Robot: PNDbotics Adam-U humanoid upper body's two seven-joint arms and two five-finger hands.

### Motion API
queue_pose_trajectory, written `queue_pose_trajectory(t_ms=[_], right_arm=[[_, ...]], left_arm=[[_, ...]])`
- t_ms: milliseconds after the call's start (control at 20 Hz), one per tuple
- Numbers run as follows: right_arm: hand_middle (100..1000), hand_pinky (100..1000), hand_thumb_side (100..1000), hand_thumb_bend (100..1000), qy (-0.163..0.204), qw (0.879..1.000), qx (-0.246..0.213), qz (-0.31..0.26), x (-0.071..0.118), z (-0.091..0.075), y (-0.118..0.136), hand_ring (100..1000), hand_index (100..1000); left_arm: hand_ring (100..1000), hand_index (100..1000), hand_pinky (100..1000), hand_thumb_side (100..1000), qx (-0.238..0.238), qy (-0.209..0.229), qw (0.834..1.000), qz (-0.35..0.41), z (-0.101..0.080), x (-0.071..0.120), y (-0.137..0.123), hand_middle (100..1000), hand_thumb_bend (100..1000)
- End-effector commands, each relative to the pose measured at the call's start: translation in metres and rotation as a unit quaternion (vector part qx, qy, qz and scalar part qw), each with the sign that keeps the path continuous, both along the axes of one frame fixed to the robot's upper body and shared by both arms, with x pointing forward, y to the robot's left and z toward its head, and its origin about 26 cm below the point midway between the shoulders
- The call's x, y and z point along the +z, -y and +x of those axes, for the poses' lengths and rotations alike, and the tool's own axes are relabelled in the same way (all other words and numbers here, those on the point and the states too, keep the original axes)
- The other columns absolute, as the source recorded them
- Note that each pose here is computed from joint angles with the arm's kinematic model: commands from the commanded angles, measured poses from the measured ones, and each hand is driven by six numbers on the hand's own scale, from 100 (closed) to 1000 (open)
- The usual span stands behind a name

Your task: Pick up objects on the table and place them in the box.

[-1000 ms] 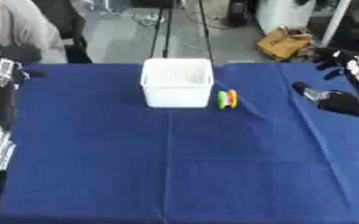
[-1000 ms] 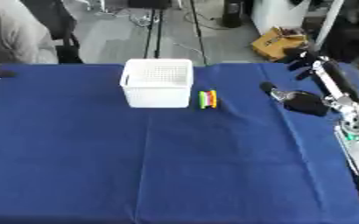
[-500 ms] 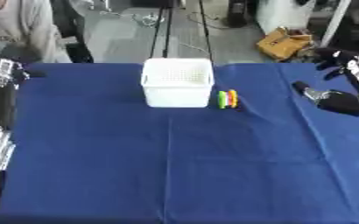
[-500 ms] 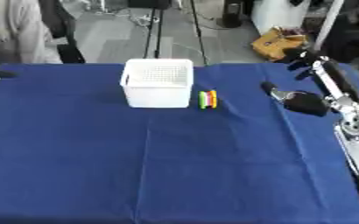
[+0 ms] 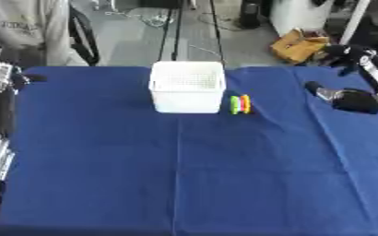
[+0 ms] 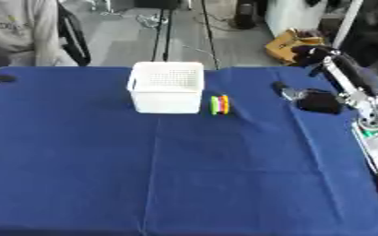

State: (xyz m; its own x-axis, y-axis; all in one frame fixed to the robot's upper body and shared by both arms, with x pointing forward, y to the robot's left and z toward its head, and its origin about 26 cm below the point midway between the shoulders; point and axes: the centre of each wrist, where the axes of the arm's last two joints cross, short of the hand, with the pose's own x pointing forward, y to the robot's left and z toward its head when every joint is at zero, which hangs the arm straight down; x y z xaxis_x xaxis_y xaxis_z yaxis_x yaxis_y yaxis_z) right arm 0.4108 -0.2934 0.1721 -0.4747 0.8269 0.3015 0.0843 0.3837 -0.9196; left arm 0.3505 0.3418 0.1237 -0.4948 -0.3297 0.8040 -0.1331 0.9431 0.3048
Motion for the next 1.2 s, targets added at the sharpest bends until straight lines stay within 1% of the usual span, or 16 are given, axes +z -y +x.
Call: queue_pose_trajectory(t_ms=[50, 200, 250, 400, 600, 750, 850, 950, 1100, 1150, 1200], right_arm=[[770, 683, 454, 505, 0.008, 0.998, -0.008, -0.057, 0.015, 0.005, 0.01, 765, 883], [773, 688, 454, 500, -0.011, 0.994, -0.013, -0.111, 0.014, 0.017, 0.013, 768, 881], [792, 711, 459, 474, -0.016, 0.991, -0.014, -0.13, 0.014, 0.02, 0.014, 780, 872], [798, 722, 460, 464, -0.034, 0.977, -0.024, -0.209, 0.014, 0.032, 0.013, 786, 867], [802, 734, 457, 456, -0.046, 0.961, -0.04, -0.269, 0.013, 0.047, 0.012, 791, 859], [804, 737, 456, 454, -0.045, 0.954, -0.049, -0.294, 0.015, 0.054, 0.01, 792, 856], [804, 742, 453, 452, -0.043, 0.951, -0.052, -0.301, 0.014, 0.056, 0.01, 794, 852], [804, 742, 450, 455, -0.035, 0.949, -0.057, -0.308, 0.019, 0.06, 0.008, 794, 852], [807, 743, 442, 463, -0.024, 0.948, -0.059, -0.31, 0.024, 0.063, 0.006, 795, 856], [807, 743, 453, 445, -0.021, 0.949, -0.06, -0.309, 0.026, 0.064, 0.006, 795, 857], [806, 743, 439, 465, -0.017, 0.949, -0.06, -0.308, 0.029, 0.065, 0.005, 795, 860]], left_arm=[[816, 810, 677, 1000, -0.007, 0.02, 1.0, 0.009, 0.001, 0.015, 0.0, 736, 293], [816, 810, 677, 1000, -0.011, 0.022, 1.0, 0.01, 0.002, 0.016, 0.001, 735, 292], [815, 810, 677, 1000, -0.012, 0.023, 1.0, 0.01, 0.002, 0.017, 0.002, 731, 292], [815, 810, 677, 1000, -0.02, 0.028, 0.999, 0.012, 0.003, 0.021, 0.005, 729, 292], [815, 810, 677, 1000, -0.03, 0.037, 0.999, 0.014, 0.005, 0.027, 0.009, 724, 292], [815, 810, 677, 1000, -0.035, 0.042, 0.998, 0.016, 0.005, 0.032, 0.011, 722, 291], [815, 811, 676, 1000, -0.037, 0.043, 0.998, 0.016, 0.005, 0.033, 0.011, 721, 293], [815, 811, 677, 1000, -0.045, 0.049, 0.998, 0.017, 0.006, 0.037, 0.014, 721, 294], [816, 812, 677, 1000, -0.054, 0.056, 0.997, 0.016, 0.005, 0.041, 0.017, 721, 295], [816, 812, 677, 1000, -0.056, 0.058, 0.997, 0.016, 0.005, 0.043, 0.017, 721, 295], [816, 812, 677, 1000, -0.059, 0.061, 0.996, 0.017, 0.005, 0.044, 0.018, 721, 296]])
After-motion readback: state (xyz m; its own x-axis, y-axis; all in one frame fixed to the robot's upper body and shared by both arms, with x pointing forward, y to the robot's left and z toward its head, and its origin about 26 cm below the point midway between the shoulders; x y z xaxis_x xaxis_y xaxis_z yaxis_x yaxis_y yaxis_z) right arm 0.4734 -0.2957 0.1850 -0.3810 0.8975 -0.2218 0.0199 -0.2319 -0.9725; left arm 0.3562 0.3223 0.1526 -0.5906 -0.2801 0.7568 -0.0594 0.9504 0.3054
